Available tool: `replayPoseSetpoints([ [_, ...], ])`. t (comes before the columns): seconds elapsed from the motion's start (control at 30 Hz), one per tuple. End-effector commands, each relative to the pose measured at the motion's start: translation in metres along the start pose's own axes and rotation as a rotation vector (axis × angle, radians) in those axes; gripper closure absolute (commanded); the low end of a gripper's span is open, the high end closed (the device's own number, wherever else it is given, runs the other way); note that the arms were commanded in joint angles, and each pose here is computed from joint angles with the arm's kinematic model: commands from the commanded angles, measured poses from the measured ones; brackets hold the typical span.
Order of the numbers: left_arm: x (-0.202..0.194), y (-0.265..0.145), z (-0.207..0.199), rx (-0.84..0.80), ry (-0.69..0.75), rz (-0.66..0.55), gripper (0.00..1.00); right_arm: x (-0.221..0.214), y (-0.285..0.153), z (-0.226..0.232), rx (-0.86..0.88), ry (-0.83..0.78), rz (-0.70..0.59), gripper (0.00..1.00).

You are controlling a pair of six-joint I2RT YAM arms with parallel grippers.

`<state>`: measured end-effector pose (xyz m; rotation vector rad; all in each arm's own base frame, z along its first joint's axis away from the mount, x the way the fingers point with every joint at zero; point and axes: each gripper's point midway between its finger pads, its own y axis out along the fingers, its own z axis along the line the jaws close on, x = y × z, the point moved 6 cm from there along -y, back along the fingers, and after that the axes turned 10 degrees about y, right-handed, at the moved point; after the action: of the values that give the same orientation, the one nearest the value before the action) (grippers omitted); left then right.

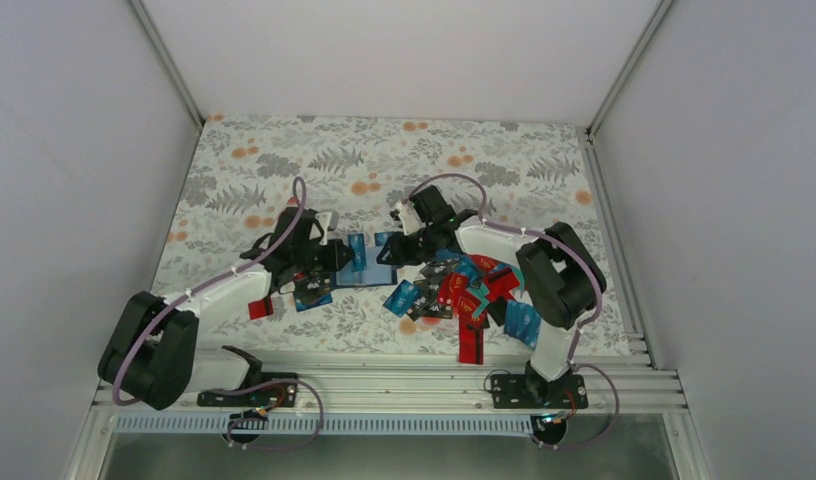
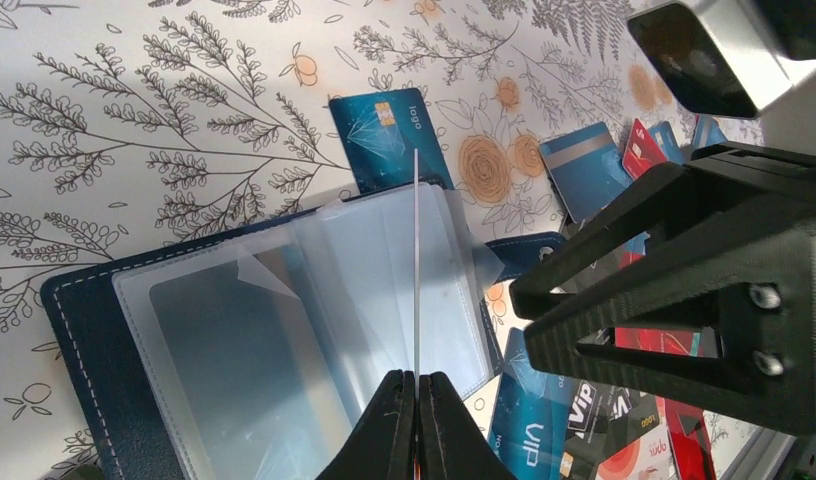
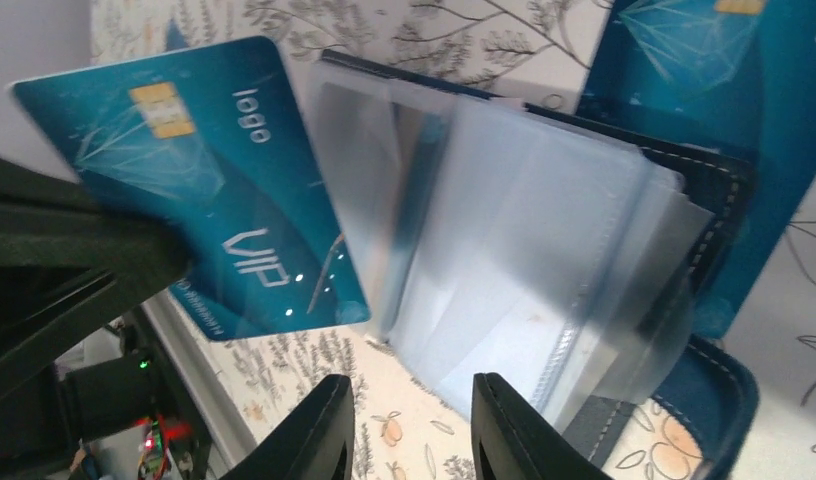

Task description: Put the credit cards into the card holder

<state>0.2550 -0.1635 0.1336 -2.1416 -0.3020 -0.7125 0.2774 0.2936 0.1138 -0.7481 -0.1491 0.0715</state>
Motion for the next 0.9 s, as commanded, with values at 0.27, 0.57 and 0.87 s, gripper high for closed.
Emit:
replayPoseSetpoints([
  [0.27,-0.006,0.011,0.004,-0.04,-0.001,0.012,0.98,0.003,0.016,-0.024,-0.117,0.01,-0.007,0.81],
  [0.57,-0.011,0.015,0.008,-0.035,0.001,0.033,0.98,-0.004,0.022,-0.048,-0.209,0.031,-0.012,0.87],
  [0.87,-0.014,0.019,0.01,-0.032,0.001,0.049,0.97,-0.014,0.027,-0.063,-0.228,0.06,0.007,0.92],
])
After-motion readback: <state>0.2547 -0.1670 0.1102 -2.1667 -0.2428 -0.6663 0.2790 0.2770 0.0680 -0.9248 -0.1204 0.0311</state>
